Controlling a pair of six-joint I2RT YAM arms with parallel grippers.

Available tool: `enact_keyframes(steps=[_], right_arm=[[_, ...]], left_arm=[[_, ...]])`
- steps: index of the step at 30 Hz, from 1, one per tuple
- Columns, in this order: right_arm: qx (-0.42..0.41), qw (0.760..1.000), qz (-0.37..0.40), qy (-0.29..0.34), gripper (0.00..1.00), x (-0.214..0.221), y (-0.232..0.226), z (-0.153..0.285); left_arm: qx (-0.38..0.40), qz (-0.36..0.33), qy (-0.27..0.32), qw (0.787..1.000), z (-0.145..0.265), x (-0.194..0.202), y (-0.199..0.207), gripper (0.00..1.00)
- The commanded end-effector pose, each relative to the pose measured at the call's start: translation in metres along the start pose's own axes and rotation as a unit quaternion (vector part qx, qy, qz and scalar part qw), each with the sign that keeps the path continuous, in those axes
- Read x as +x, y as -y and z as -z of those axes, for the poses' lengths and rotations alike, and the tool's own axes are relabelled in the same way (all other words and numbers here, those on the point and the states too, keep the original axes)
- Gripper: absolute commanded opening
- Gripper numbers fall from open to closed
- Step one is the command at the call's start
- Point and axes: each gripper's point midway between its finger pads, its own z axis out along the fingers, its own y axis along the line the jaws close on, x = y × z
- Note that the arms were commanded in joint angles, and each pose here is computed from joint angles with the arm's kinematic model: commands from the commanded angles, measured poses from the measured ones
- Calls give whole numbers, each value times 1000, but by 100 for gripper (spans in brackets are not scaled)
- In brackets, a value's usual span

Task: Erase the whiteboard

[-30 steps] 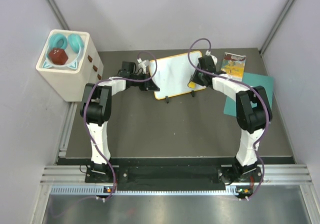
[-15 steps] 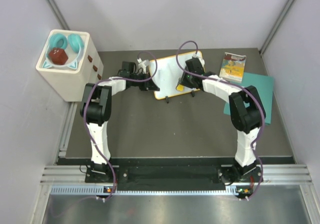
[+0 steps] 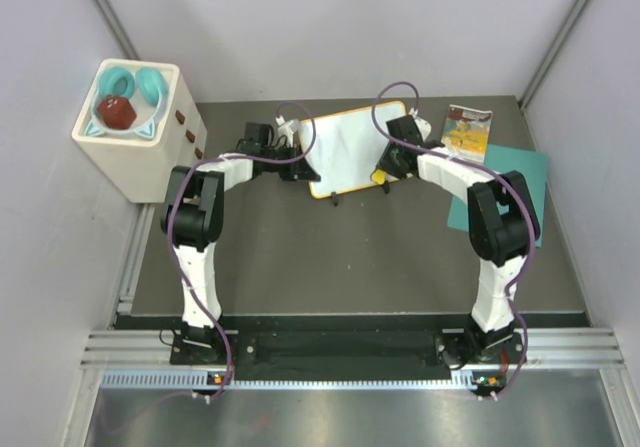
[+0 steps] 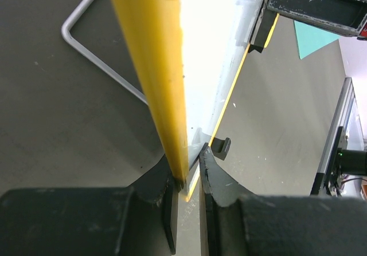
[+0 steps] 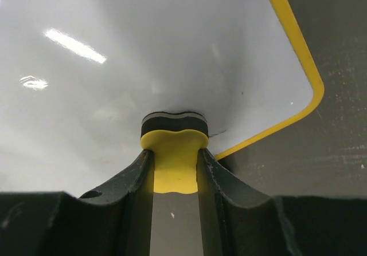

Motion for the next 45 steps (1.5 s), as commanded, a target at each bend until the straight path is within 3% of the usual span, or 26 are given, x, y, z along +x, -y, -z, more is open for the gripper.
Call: enact_keyframes(steps=[1, 10, 16, 25, 31, 45], right_arm=[[160, 985, -39, 56, 0, -22, 111, -16], [128, 987, -64, 70, 0, -42, 106, -13], [55, 993, -83, 59, 0, -33, 76, -23], [-28, 997, -42, 53, 0, -8, 14, -22], [-62, 996, -39, 48, 0, -5, -4, -21], [-20, 993, -83, 78, 0, -58, 43, -21]], left_arm=[[-136, 12, -66, 988, -7, 57, -63, 0], [-134, 11, -66, 989, -8, 57, -62, 0], [-135, 12, -66, 989, -7, 57, -63, 0], [-134, 12, -67, 989, -8, 57, -63, 0], [-134, 12, -66, 989, -8, 57, -63, 0], [-135, 13, -68, 988, -8, 57, -64, 0]])
